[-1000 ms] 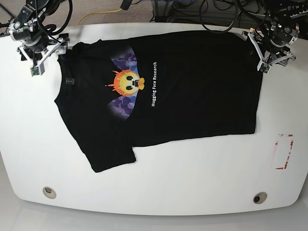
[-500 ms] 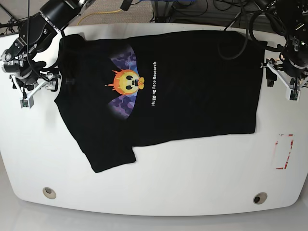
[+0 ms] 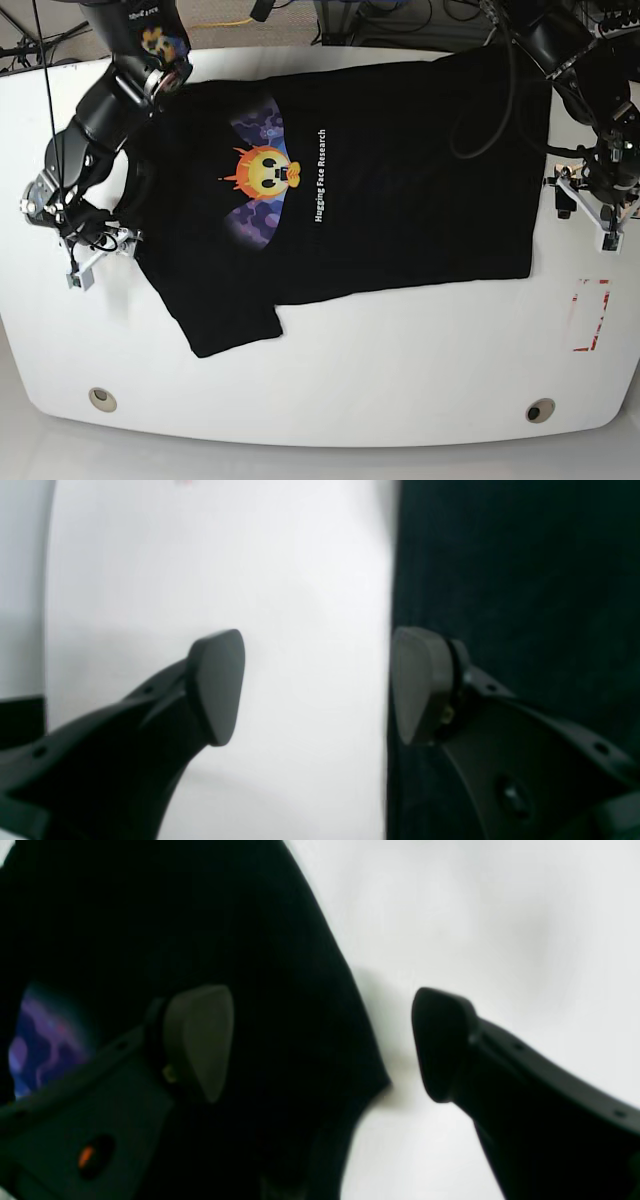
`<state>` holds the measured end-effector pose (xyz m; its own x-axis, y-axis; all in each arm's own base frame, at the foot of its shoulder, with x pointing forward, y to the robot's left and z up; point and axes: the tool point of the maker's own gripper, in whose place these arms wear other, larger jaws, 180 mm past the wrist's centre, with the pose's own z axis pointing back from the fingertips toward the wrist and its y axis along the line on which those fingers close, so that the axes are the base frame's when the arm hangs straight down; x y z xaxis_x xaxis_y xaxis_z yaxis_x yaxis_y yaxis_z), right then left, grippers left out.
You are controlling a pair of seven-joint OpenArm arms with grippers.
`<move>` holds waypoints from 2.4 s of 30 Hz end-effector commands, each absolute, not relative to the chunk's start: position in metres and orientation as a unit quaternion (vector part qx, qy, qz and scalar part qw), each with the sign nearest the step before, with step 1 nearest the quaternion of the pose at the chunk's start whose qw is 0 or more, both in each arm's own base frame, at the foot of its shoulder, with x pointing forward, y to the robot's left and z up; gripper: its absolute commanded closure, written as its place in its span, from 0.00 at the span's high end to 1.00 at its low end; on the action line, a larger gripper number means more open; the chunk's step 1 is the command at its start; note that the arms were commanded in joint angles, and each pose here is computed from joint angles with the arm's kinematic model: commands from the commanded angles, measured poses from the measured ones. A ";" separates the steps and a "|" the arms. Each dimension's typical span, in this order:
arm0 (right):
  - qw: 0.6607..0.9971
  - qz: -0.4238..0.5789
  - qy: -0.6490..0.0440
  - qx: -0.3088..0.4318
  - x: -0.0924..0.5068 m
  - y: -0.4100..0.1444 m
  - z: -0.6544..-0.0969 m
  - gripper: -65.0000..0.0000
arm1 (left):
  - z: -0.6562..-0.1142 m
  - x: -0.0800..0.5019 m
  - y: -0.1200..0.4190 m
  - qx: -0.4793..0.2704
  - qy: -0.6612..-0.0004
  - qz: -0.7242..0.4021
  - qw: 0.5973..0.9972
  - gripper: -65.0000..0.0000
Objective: Fold the T-shirt properly
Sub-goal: 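Move both grippers along the shirt sides and grasp the hem corners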
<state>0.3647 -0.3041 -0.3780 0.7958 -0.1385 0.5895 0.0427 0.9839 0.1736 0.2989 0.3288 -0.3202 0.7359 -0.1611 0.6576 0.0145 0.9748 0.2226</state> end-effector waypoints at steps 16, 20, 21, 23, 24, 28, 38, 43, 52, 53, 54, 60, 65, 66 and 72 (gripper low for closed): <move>0.910 -0.090 -0.381 0.136 0.428 -0.314 -0.393 0.81 | -0.319 0.332 0.331 0.066 -0.387 -0.028 0.919 0.65; 0.912 -0.092 -0.373 0.144 0.426 -0.310 -0.399 0.81 | -0.324 0.338 0.329 0.053 -0.403 -0.026 0.913 0.65; 0.912 -0.089 -0.372 0.148 0.426 -0.303 -0.401 0.80 | -0.327 0.340 0.328 0.047 -0.406 -0.024 0.912 0.65; 0.916 -0.077 -0.364 0.153 0.427 -0.292 -0.405 0.80 | -0.332 0.341 0.327 0.039 -0.404 -0.021 0.914 0.65; 0.918 -0.071 -0.358 0.155 0.427 -0.287 -0.407 0.80 | -0.336 0.340 0.326 0.035 -0.401 -0.019 0.915 0.65; 0.921 -0.055 -0.351 0.162 0.430 -0.269 -0.408 0.70 | -0.338 0.349 0.322 0.021 -0.415 -0.017 0.910 0.65; 0.918 -0.042 -0.359 0.159 0.435 -0.257 -0.403 0.38 | -0.341 0.380 0.304 0.003 -0.441 0.006 0.897 0.66; 0.921 -0.026 -0.356 0.157 0.437 -0.251 -0.402 0.08 | -0.349 0.395 0.306 -0.012 -0.433 0.051 0.900 0.66; 0.924 -0.003 -0.348 0.159 0.438 -0.237 -0.405 0.02 | -0.368 0.406 0.298 -0.031 -0.399 0.042 0.915 0.66; 0.924 -0.003 -0.348 0.160 0.438 -0.237 -0.405 0.02 | -0.371 0.405 0.297 -0.033 -0.395 0.041 0.917 0.66; 0.924 -0.003 -0.348 0.160 0.438 -0.237 -0.405 0.02 | -0.377 0.404 0.294 -0.037 -0.388 0.041 0.920 0.66; 0.923 -0.003 -0.348 0.162 0.438 -0.233 -0.406 0.01 | -0.384 0.409 0.285 -0.058 -0.378 0.036 0.923 0.66; 0.923 -0.003 -0.348 0.163 0.439 -0.232 -0.406 0.01 | -0.400 0.404 0.273 -0.081 -0.357 0.019 0.930 0.62; 0.923 -0.003 -0.348 0.163 0.439 -0.232 -0.406 0.01 | -0.405 0.402 0.270 -0.087 -0.351 0.017 0.932 0.56; 0.924 -0.003 -0.347 0.163 0.438 -0.232 -0.407 0.00 | -0.405 0.415 0.253 -0.091 -0.365 -0.012 0.926 0.00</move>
<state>0.4301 -0.2255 -0.4181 0.7686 -0.1335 0.6256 -0.1013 0.9402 0.3251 0.4109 0.2561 -0.4076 0.7337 0.0708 0.6758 0.0674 0.9821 -0.1761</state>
